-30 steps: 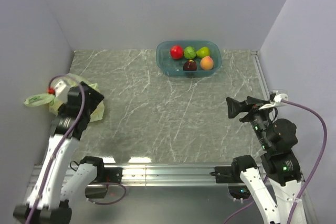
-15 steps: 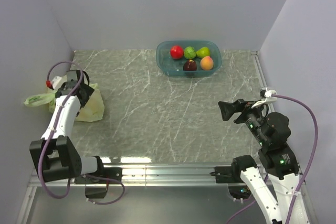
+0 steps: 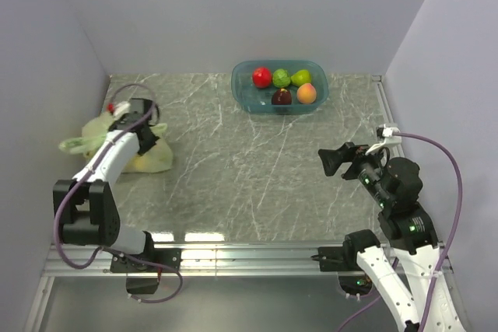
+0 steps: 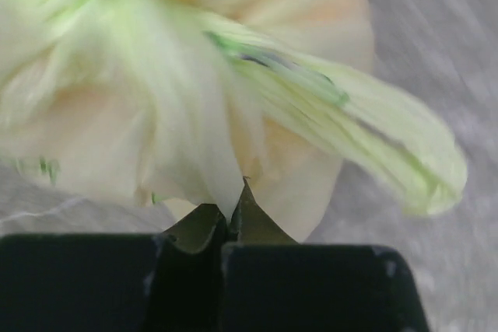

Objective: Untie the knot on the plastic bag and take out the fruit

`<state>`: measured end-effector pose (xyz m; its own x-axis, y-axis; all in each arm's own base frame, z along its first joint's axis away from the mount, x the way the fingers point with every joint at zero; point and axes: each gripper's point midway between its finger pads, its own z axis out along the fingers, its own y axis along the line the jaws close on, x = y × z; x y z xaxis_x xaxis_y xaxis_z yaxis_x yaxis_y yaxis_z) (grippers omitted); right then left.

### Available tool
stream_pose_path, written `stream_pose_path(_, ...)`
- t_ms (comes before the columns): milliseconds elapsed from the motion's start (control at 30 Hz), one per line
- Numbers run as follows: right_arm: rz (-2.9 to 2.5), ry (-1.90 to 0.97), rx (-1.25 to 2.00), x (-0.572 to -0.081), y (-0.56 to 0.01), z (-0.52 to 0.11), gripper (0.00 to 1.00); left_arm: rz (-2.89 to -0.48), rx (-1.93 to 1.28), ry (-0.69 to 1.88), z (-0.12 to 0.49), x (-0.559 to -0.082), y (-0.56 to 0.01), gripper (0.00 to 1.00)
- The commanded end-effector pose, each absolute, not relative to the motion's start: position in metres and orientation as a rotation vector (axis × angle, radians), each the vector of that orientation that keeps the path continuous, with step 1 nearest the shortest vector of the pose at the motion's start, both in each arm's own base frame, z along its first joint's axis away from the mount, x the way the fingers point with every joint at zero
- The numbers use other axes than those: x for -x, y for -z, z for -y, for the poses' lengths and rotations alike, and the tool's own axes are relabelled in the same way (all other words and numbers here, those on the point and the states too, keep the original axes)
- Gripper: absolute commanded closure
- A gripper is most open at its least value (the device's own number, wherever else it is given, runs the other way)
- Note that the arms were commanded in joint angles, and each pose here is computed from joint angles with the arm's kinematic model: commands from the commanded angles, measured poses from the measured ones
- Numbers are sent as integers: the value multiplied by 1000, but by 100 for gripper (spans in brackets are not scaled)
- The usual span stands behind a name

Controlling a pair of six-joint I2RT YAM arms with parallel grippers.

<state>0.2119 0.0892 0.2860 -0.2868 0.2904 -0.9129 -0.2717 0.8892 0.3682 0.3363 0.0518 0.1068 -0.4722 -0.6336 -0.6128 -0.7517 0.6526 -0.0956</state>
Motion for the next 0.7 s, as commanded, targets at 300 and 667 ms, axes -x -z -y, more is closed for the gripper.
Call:
stream_pose_path(300,-1744,-639,102,-226,-308,-114,0,-2385,-429,417,265,-216,-160,99)
stream_pose_path(667,-1976,-726,146,-241,-261,-153,0,-2448,-318,153,226,-173,-123,91)
